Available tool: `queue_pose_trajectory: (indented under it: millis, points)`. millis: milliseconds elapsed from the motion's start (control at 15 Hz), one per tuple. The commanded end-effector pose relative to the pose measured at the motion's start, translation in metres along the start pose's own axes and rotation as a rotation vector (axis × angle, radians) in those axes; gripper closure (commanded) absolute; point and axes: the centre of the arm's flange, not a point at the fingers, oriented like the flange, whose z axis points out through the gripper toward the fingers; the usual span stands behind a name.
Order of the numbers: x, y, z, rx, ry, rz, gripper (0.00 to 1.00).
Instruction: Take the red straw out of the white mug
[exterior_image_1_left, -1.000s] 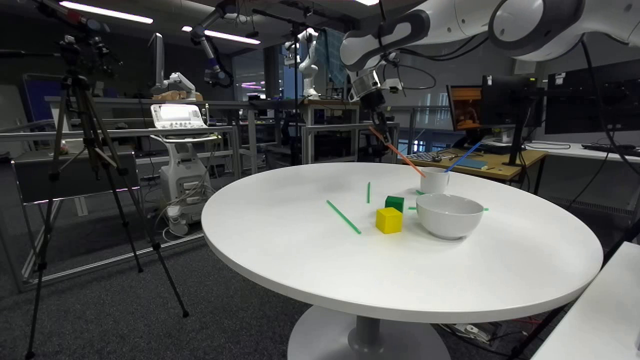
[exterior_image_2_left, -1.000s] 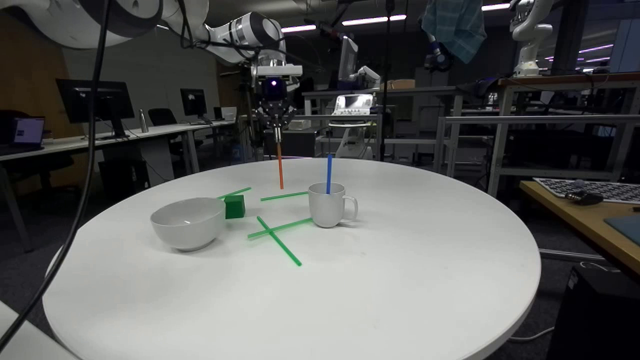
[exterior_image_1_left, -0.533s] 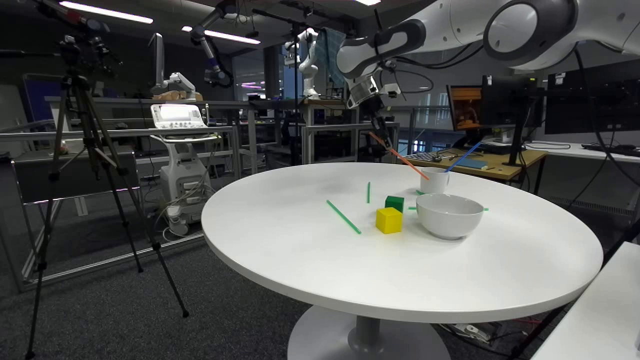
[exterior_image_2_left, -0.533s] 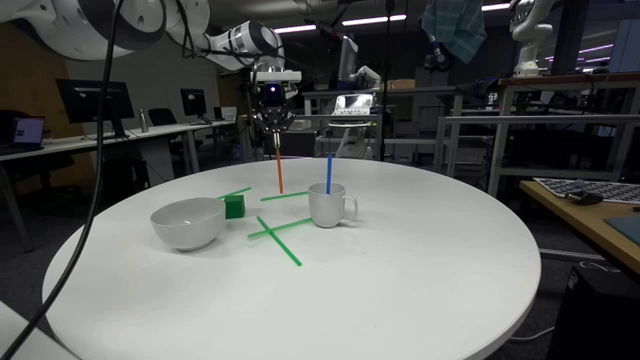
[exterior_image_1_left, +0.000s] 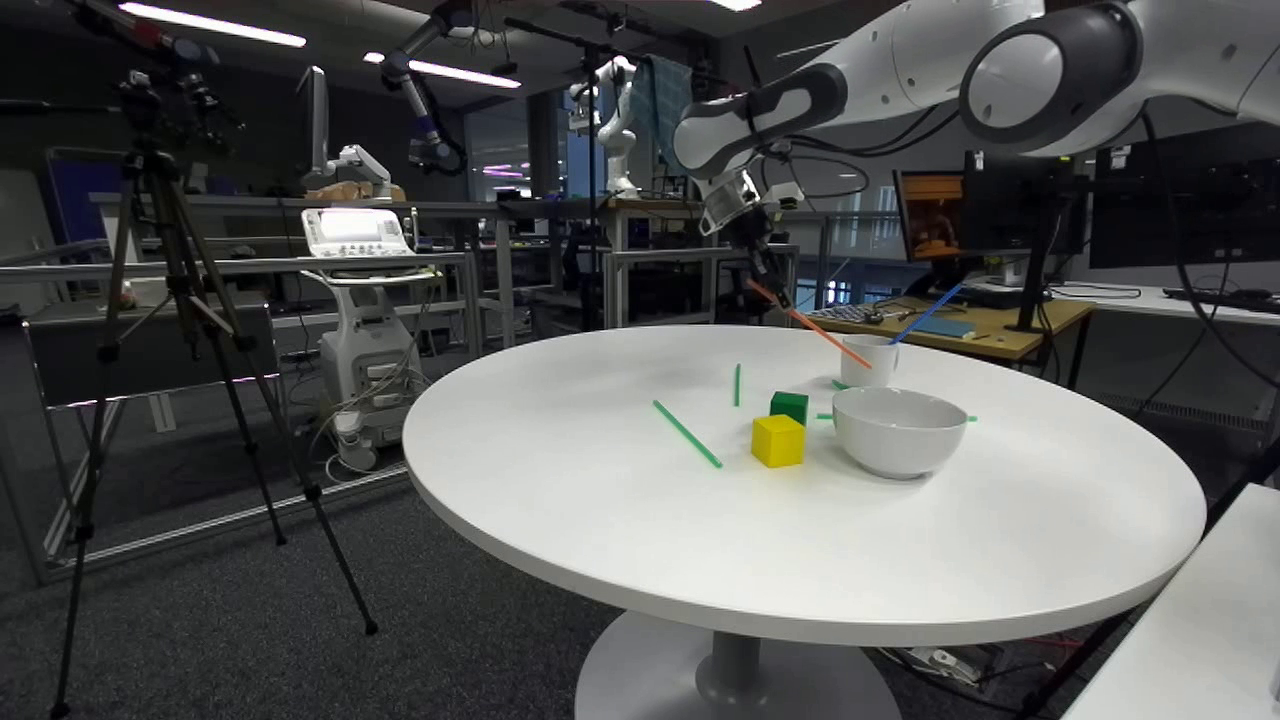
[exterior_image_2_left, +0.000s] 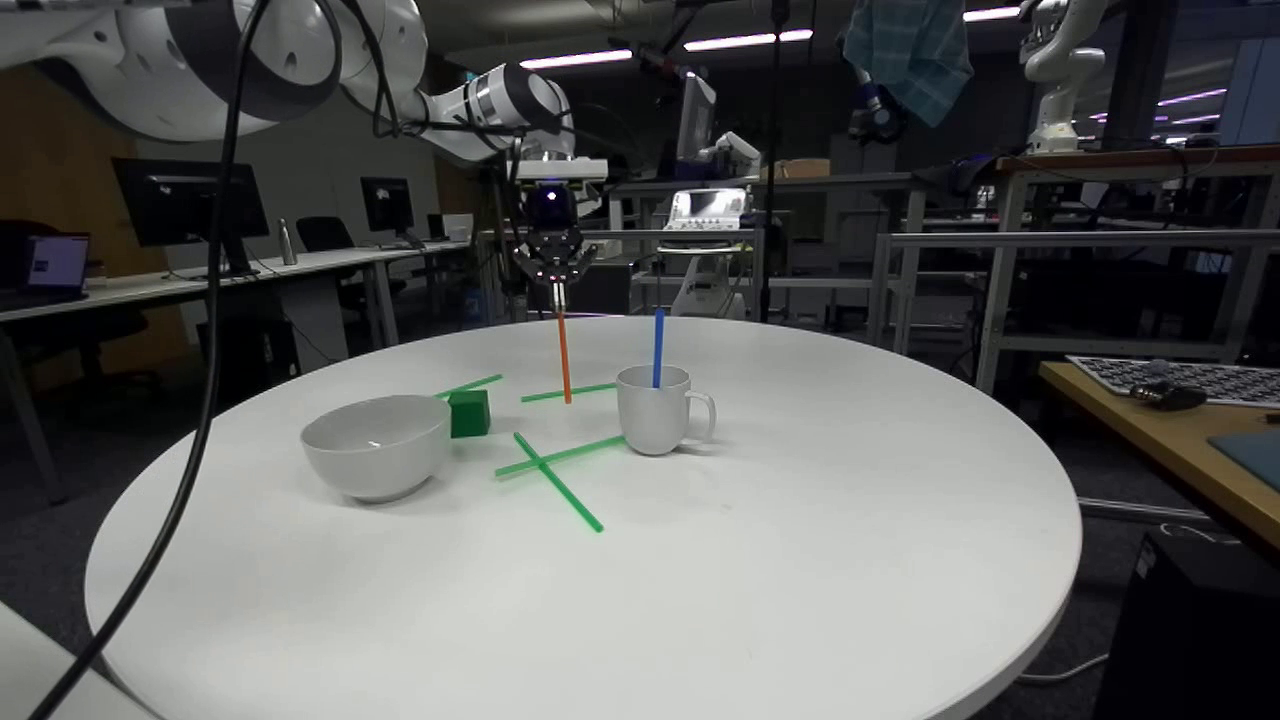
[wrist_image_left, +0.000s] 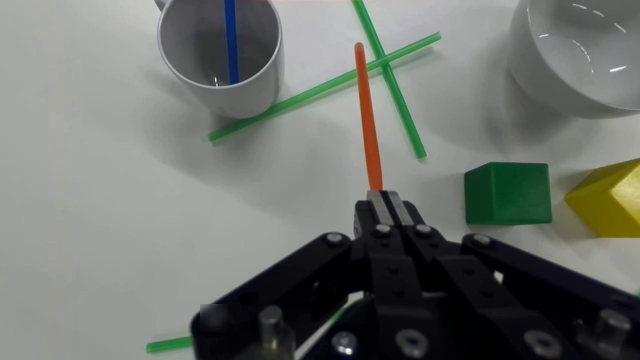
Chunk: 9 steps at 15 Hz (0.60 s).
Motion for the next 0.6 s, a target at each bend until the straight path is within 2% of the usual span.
queue_pose_trajectory:
  millis: [0,533]
  points:
    - [0.026,0.028,-0.018,-0.005,-0.038,-0.008,1.00]
    - [0.035,0.029,0.022,0.022,-0.104,-0.003,1.00]
